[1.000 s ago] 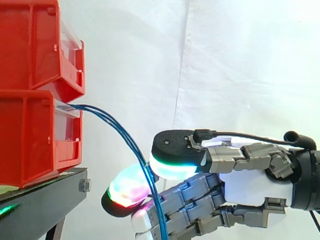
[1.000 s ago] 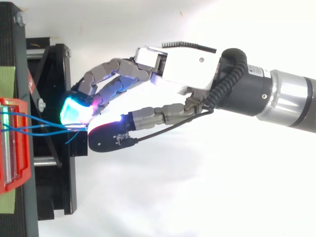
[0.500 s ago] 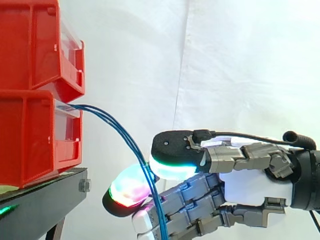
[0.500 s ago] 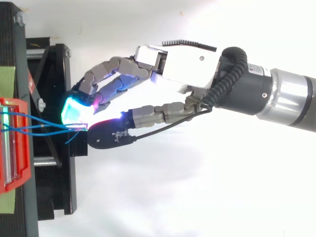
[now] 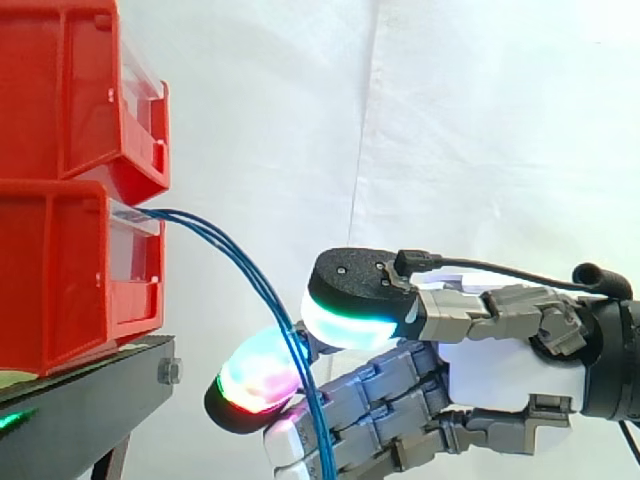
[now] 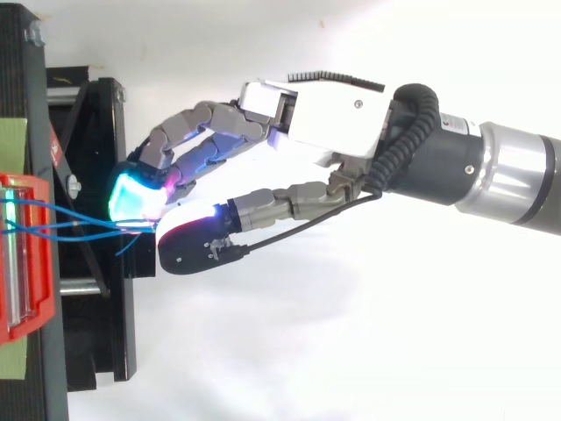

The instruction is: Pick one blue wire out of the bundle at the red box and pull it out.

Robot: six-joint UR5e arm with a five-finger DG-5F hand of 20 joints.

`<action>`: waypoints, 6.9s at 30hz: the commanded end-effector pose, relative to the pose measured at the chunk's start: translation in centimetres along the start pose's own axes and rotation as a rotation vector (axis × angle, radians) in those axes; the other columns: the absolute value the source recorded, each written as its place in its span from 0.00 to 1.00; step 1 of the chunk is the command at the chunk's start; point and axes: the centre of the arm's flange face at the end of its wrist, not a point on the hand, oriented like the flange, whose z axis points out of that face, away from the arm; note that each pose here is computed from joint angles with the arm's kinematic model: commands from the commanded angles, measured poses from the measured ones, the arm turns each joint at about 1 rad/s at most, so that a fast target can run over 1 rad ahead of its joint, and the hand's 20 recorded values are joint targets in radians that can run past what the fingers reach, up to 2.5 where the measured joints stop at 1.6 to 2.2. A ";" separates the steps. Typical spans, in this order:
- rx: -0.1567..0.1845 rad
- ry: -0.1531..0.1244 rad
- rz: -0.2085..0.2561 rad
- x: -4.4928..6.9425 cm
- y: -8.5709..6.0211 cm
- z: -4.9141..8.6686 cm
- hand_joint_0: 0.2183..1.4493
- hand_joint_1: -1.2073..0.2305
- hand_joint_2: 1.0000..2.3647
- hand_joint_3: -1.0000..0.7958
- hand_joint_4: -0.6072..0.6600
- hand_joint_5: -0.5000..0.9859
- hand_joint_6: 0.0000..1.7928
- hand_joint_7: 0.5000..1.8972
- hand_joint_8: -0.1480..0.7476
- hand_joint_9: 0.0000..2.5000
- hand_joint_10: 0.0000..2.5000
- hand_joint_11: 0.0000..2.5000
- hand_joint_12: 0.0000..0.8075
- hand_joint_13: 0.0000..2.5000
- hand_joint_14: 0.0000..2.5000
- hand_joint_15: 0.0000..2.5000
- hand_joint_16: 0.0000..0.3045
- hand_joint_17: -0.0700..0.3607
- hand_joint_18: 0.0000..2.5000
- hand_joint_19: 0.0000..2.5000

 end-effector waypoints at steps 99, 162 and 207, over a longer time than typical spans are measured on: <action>0.117 0.088 -0.052 -5.0 9.5 -2.7 0.37 0.30 0.01 0.42 0.54 0.21 0.54 0.25 0.54 0.31 0.00 0.18 0.49 0.32 0.01 0.16 0.16 0.42 0.28 0.15; 0.175 0.115 -0.019 -5.0 11.0 -4.1 0.27 0.35 0.00 0.31 0.63 0.22 0.53 0.26 0.56 0.33 0.00 0.19 0.50 0.33 0.01 0.17 0.17 0.43 0.29 0.17; 0.232 0.149 -0.012 -5.5 12.3 -5.4 0.40 0.21 0.00 0.28 0.63 0.21 0.55 0.21 0.53 0.31 0.00 0.19 0.50 0.34 0.01 0.16 0.16 0.42 0.33 0.15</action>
